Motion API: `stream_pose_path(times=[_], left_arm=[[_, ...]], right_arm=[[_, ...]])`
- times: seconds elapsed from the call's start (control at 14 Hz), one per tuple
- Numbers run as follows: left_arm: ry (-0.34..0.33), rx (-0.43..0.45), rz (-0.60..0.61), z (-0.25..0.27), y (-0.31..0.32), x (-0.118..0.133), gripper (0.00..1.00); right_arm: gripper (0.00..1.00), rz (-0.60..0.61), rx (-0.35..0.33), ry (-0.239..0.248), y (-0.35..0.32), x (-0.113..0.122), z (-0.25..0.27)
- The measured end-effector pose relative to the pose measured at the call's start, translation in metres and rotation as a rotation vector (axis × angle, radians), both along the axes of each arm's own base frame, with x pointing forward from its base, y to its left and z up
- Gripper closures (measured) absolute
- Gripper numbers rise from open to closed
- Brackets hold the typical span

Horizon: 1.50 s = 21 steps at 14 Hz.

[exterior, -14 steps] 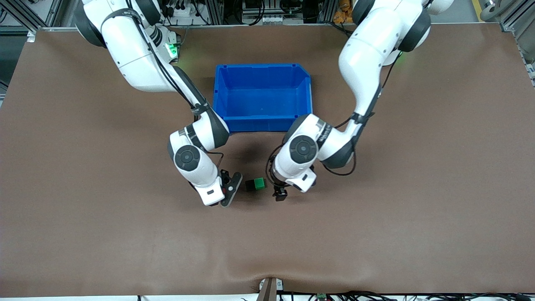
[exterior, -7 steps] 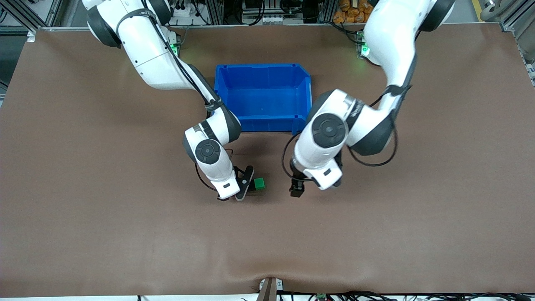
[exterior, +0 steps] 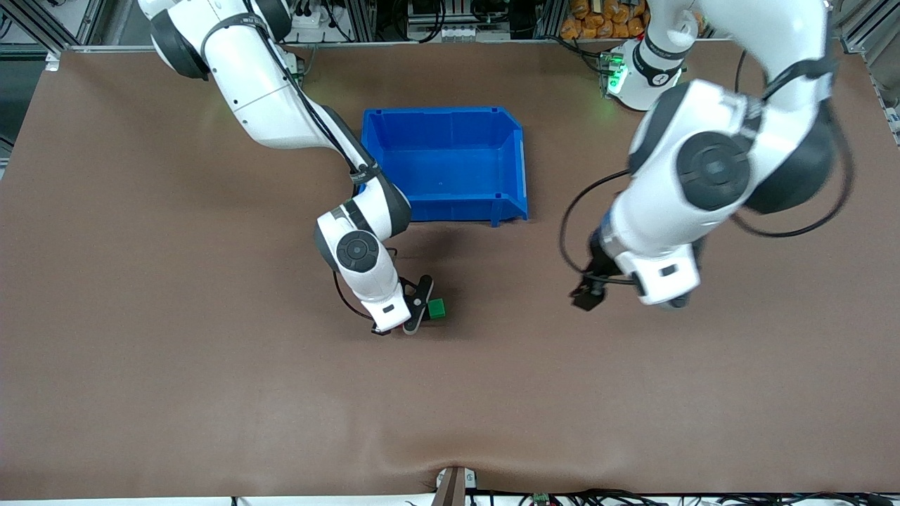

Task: Attach green and red cubes to black cube
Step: 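Push the red cube against the black cube while the left gripper withdraws, then open the right gripper and raise it away from the cubes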

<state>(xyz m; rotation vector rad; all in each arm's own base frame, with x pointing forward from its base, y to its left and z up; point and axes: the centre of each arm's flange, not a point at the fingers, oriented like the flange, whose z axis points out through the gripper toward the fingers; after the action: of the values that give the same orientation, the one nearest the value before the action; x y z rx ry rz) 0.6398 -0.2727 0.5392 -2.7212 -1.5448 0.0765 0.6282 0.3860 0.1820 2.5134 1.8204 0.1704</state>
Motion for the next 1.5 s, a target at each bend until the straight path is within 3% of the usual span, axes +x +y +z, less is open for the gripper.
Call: stream_pose_path(times=[0.5,0.64,0.86,1.0,1.36,1.5], left_arm=[[0.019,0.0,-0.212,0.054,0.118,0.001,0.0],[0.014,-0.005,-0.259,0.063,0.144,0.001,0.0],[0.015,-0.009,-0.305,0.078,0.171,-0.005,0.0],[0.031,-0.01,-0.326,0.082,0.179,-0.01,0.0],[0.036,-0.011,-0.347,0.089,0.182,-0.015,0.0],[0.045,-0.017,-0.422,0.094,0.184,-0.02,0.0]], right_arm=[[0.6,-0.008,-0.002,-0.006,0.025,-0.014,0.0],[0.47,-0.002,-0.005,0.001,0.035,-0.022,-0.006],[0.14,0.013,-0.01,0.006,0.047,-0.031,-0.012],[0.0,0.012,-0.01,0.003,0.047,-0.03,-0.011],[0.0,-0.021,-0.046,0.031,0.03,-0.013,0.017],[0.0,-0.047,-0.056,0.046,0.017,-0.004,0.045]])
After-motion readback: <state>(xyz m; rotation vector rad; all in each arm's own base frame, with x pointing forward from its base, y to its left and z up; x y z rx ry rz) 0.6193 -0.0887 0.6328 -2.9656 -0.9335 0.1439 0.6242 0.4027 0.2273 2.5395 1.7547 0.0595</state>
